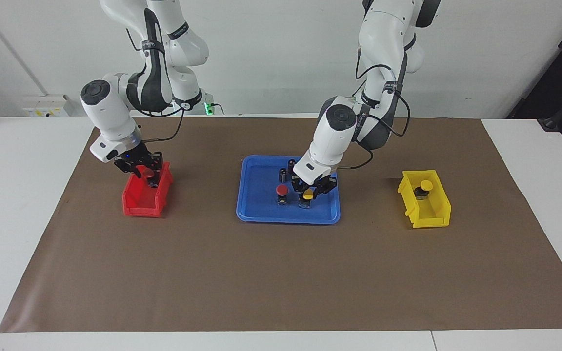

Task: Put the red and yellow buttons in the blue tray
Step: 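Place the yellow button in the tray while the right gripper grasps a red button, then carry the red button to the tray while the left gripper withdraws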

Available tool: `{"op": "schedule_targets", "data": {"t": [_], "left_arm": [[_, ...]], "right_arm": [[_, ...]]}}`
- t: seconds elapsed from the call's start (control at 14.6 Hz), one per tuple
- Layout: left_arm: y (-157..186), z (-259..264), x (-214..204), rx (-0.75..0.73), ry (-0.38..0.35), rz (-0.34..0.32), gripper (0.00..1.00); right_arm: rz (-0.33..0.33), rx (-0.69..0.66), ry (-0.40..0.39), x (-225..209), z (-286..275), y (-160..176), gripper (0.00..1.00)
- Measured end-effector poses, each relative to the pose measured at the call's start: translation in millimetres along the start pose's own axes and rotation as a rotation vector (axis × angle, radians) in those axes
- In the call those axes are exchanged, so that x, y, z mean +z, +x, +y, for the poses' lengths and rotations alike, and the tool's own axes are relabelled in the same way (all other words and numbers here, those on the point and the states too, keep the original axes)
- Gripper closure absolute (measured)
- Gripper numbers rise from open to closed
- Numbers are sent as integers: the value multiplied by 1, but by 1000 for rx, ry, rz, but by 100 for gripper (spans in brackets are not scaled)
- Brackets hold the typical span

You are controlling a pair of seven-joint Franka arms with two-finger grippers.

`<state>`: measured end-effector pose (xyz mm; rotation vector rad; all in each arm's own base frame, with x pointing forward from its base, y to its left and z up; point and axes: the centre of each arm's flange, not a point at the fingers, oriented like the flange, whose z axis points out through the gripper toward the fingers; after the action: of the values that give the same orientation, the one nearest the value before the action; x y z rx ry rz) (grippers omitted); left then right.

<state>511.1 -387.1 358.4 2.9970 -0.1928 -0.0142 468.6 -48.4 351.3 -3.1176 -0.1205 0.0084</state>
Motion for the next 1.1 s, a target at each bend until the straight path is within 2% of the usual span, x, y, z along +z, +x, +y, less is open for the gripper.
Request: {"op": "schedule_targets", "data": {"t": [0.21, 0.41, 0.48, 0.55, 0.82, 0.96, 1.1], "left_arm": [[-1, 1, 0, 2, 1, -2, 59], [-1, 1, -5, 1, 1, -2, 36], [-1, 1, -12, 2, 4, -10, 36], [-1, 1, -22, 3, 8, -19, 32], [2, -28, -104, -38, 30, -33, 24], [6, -74, -152, -73, 83, -28, 2], [7, -129, -194, -47, 126, -23, 0]], "right_arm": [[-11, 0, 2, 5, -1, -3, 51], [-17, 0, 3, 7, -1, -5, 54], [-17, 0, 3, 8, -1, -5, 58], [-17, 0, 3, 8, -1, -5, 58], [-27, -7, 5, -11, -3, 6, 58], [-56, -17, 9, -44, -4, 25, 58], [-76, -35, 11, -82, -18, 51, 58]]}}
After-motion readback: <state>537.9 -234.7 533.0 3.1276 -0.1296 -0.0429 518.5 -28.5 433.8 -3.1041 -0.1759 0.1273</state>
